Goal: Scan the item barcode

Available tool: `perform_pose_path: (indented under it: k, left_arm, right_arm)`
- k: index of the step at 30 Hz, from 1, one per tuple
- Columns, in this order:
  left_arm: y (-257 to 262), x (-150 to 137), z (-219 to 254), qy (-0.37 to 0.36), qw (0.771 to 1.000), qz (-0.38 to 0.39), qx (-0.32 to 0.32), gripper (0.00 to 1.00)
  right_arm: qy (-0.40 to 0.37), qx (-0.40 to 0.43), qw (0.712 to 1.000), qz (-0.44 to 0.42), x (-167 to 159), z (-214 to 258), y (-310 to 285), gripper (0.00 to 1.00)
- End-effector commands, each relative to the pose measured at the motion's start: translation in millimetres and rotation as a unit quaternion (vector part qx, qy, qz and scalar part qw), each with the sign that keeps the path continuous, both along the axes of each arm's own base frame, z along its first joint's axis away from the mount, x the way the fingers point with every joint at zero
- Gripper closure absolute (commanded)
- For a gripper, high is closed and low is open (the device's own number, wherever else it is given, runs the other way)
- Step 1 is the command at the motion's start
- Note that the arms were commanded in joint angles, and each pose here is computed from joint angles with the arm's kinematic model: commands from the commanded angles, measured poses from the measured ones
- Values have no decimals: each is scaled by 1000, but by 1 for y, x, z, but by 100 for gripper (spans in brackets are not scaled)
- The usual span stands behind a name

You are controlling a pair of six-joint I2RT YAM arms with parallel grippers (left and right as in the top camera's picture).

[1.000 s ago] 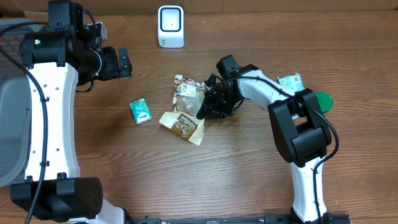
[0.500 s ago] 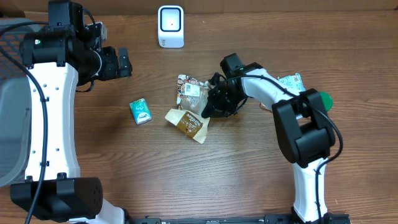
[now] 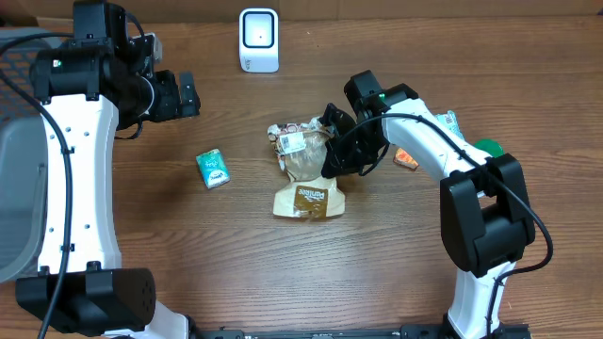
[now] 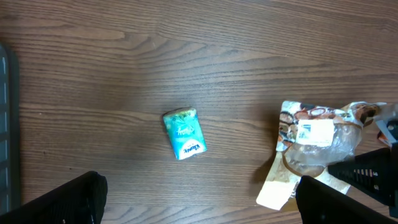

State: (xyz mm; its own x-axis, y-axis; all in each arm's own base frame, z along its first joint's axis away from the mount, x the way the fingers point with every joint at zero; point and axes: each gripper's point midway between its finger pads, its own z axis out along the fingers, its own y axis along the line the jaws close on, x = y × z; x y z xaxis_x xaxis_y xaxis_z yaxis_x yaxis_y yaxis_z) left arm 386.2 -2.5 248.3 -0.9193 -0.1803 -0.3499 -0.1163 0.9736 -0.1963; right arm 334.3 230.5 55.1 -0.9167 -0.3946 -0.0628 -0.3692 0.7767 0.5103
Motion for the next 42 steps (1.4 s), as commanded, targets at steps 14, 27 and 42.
perform_pose_path:
  k: [14,27,42]
  left_arm:
    - [-3,2,10,-17,1000,-8,-1,0]
    - [-3,2,10,-17,1000,-8,-1,1]
    - [-3,2,10,-17,1000,-8,-1,0]
  right_arm:
    - [-47,-37,995,-75,39,14,-35,68]
    - [-4,-14,984,-176,10,98,-75,52]
    - [33,-31,967,-250,-8,68,-87,0]
